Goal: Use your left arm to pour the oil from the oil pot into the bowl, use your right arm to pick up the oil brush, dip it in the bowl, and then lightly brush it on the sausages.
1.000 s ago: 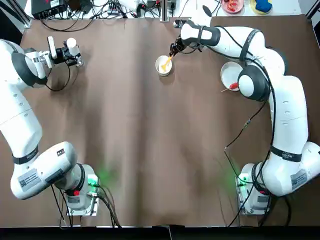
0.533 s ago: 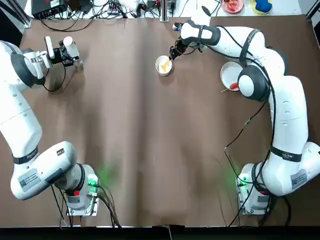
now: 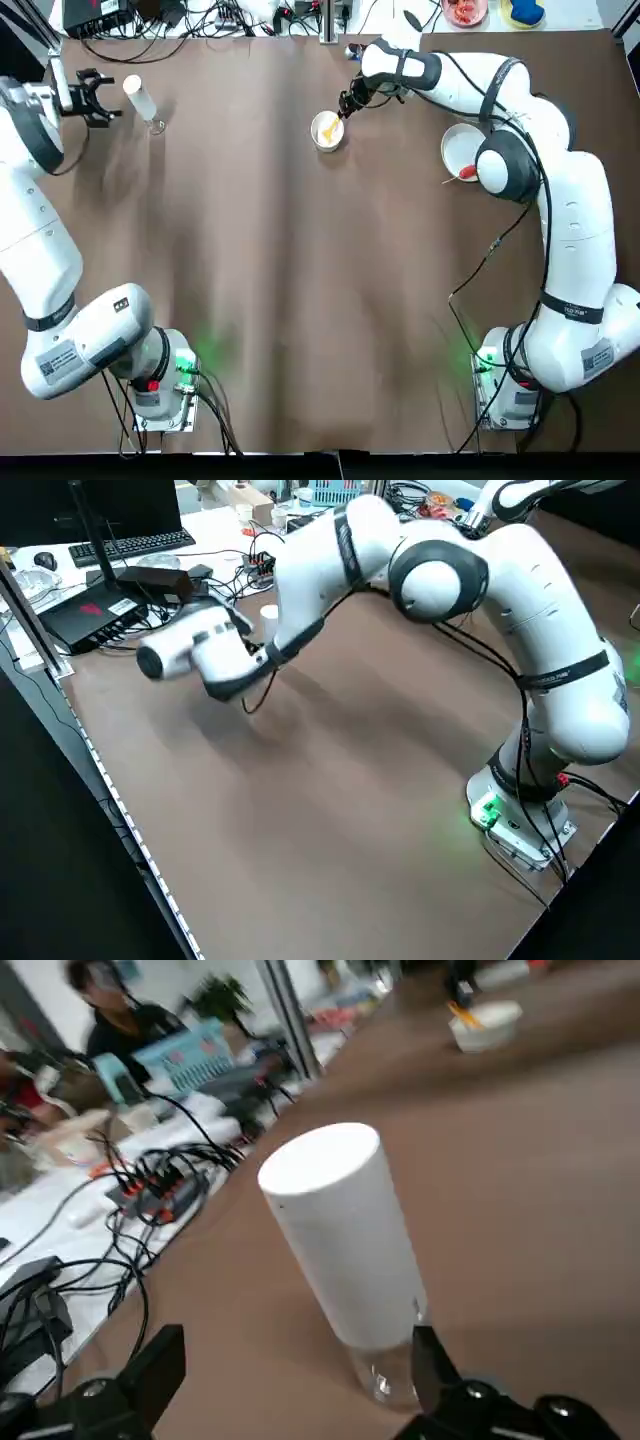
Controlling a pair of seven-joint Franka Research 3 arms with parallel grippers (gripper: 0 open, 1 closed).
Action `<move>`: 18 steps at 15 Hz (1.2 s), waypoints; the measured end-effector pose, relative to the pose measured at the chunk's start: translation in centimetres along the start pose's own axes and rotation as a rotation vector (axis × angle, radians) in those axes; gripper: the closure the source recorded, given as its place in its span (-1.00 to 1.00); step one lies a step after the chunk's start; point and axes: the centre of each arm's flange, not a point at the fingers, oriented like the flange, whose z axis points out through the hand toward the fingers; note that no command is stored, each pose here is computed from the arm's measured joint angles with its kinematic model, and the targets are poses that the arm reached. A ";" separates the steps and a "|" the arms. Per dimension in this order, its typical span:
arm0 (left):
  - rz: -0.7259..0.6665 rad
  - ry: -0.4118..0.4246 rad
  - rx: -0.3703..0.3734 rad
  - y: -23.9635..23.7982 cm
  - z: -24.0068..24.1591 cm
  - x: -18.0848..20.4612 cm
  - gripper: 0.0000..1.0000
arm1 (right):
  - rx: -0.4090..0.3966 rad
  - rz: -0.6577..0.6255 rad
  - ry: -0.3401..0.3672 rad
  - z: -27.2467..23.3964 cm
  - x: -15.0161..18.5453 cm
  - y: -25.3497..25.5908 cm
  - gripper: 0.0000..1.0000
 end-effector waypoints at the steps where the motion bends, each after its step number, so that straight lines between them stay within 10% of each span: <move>1: 0.072 -0.129 -0.078 -1.9 -1.4 3.2 -1.00 | 0.000 0.000 0.001 0.0 0.0 0.0 0.36; 5: 0.169 -0.424 -0.231 -7.0 2.1 13.4 -1.00 | 0.000 0.000 0.002 -0.1 0.1 0.0 0.39; 12: 0.169 -0.676 -0.454 -7.5 16.8 27.5 -1.00 | -0.006 -0.001 0.024 -0.5 0.5 0.1 0.42; 18: -0.067 -0.879 -0.439 -4.5 25.2 36.0 -1.00 | -0.018 -0.001 0.065 -0.9 0.9 0.2 0.41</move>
